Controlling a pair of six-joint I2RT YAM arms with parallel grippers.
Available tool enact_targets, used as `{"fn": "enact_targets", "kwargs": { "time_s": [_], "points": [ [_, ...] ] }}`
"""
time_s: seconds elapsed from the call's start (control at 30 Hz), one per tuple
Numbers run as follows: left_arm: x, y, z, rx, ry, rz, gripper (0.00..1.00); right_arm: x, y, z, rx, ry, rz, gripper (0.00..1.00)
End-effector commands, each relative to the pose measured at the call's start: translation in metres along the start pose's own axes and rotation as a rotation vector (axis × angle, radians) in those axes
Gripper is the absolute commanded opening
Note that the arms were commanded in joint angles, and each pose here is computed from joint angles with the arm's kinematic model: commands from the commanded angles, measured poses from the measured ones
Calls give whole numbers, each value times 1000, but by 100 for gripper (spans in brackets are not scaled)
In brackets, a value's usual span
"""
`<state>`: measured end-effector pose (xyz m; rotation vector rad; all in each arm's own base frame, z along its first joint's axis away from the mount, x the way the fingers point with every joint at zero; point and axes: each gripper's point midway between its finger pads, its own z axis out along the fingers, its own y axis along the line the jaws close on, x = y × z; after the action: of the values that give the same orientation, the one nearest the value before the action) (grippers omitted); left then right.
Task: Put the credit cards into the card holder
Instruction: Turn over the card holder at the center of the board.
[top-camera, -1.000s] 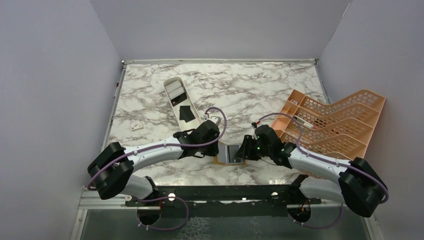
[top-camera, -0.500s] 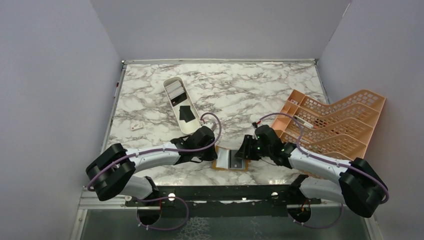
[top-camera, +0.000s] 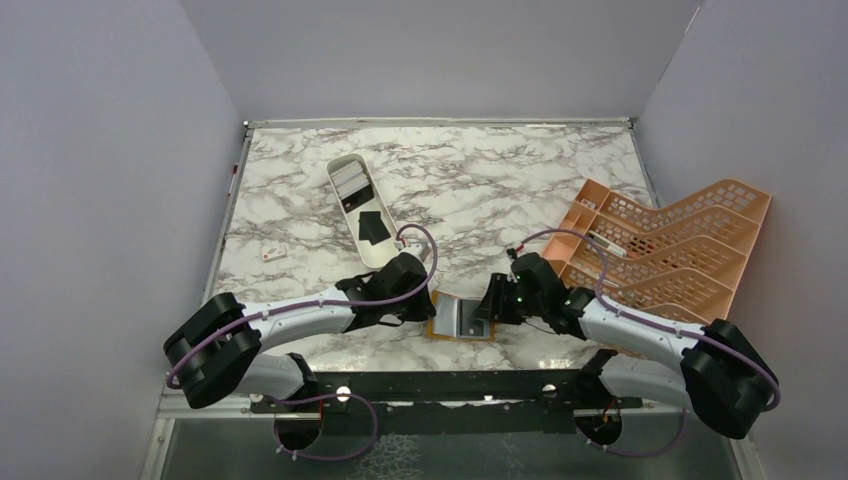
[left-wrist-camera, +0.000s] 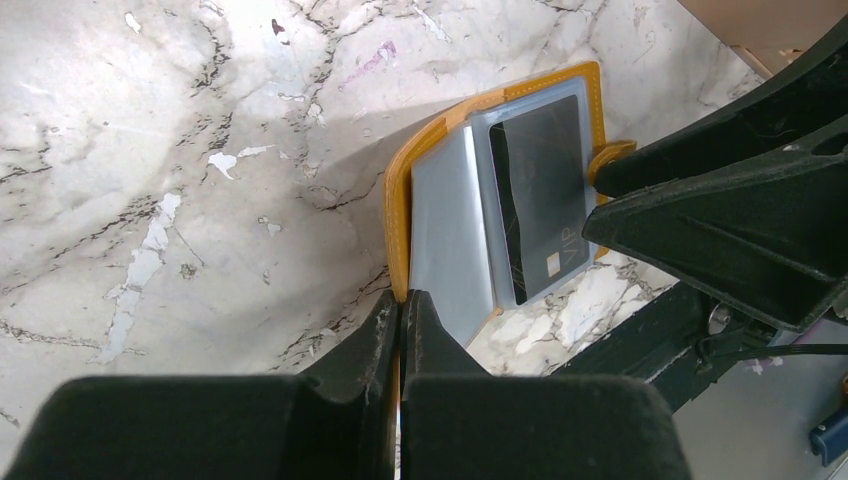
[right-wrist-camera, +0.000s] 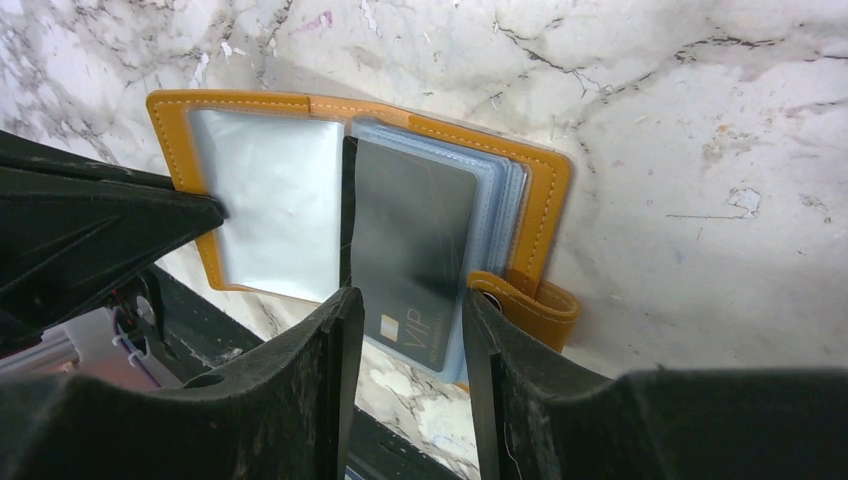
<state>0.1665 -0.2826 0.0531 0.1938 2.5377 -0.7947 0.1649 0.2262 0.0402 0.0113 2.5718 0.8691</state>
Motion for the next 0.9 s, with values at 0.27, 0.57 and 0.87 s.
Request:
{"fn": "enact_targets", "kwargs": {
  "time_s": [0.27,0.57,0.87],
  "points": [
    [-3,2,-1,6,-32,-19,0,6,-2,10,-8,19,7,48],
    [-2,2,1,8,-30,-19,0,6,1,14,-12,31,14,50],
    [-2,2,1,11,-31,-19,0,8,12,18,-70,55,42,52]
  ]
}}
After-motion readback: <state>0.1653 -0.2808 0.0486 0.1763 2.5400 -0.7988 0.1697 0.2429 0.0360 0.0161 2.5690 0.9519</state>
